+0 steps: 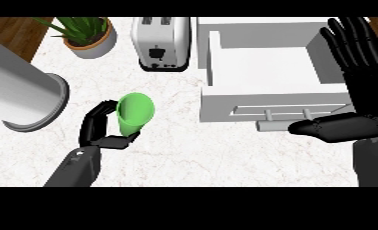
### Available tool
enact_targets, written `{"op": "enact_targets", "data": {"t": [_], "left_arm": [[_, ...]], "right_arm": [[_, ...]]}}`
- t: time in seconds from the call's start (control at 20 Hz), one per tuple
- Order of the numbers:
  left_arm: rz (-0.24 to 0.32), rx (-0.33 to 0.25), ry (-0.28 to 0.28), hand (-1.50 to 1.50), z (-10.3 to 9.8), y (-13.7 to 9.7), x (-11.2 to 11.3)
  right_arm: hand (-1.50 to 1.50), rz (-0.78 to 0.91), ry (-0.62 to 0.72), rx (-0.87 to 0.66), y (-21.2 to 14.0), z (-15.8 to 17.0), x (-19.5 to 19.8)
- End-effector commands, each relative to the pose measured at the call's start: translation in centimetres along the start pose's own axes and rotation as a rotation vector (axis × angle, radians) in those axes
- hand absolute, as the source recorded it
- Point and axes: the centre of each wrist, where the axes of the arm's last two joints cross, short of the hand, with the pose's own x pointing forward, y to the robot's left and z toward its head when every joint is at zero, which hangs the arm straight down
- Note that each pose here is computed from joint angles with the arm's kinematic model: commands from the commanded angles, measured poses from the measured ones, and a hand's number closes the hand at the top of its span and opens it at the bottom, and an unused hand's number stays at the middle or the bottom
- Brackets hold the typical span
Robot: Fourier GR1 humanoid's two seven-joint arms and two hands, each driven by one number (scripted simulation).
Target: Pick up the cup, place it into the drawer and close the drawer
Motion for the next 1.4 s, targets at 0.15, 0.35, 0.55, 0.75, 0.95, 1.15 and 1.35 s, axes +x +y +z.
{"op": "enact_targets", "data": {"t": [0.15,0.35,0.55,0.75,0.95,1.15,1.35], "left_arm": [[0.115,0.065,-0.224,1.5,-3.8,-0.8,1.5],[0.126,0.069,-0.265,1.5,-5.0,-1.3,2.1],[0.138,-0.049,-0.274,1.5,-8.3,-4.7,3.7],[0.124,-0.107,-0.329,1.5,-12.6,-7.5,7.4],[0.148,-0.22,-0.303,1.5,-16.0,-12.3,11.6],[0.138,-0.258,-0.315,1.5,-18.3,-15.6,16.3],[0.102,-0.266,-0.297,1.5,-19.8,-17.8,19.8]], "right_arm": [[-1.5,-0.029,0.009,0.007,0.2,-0.2,-1.1],[-1.5,0.006,0.0,-0.018,-0.1,-0.2,0.0],[-1.5,0.015,0.007,-0.015,-0.9,-0.1,-0.2],[-1.5,0.002,0.009,-0.021,0.0,1.3,0.1],[-1.5,0.024,0.03,-0.057,0.7,-0.3,-0.5],[-1.5,0.015,0.036,-0.046,-1.7,2.0,-2.0],[-1.5,0.022,0.026,-0.017,-0.7,1.1,-2.0]]}}
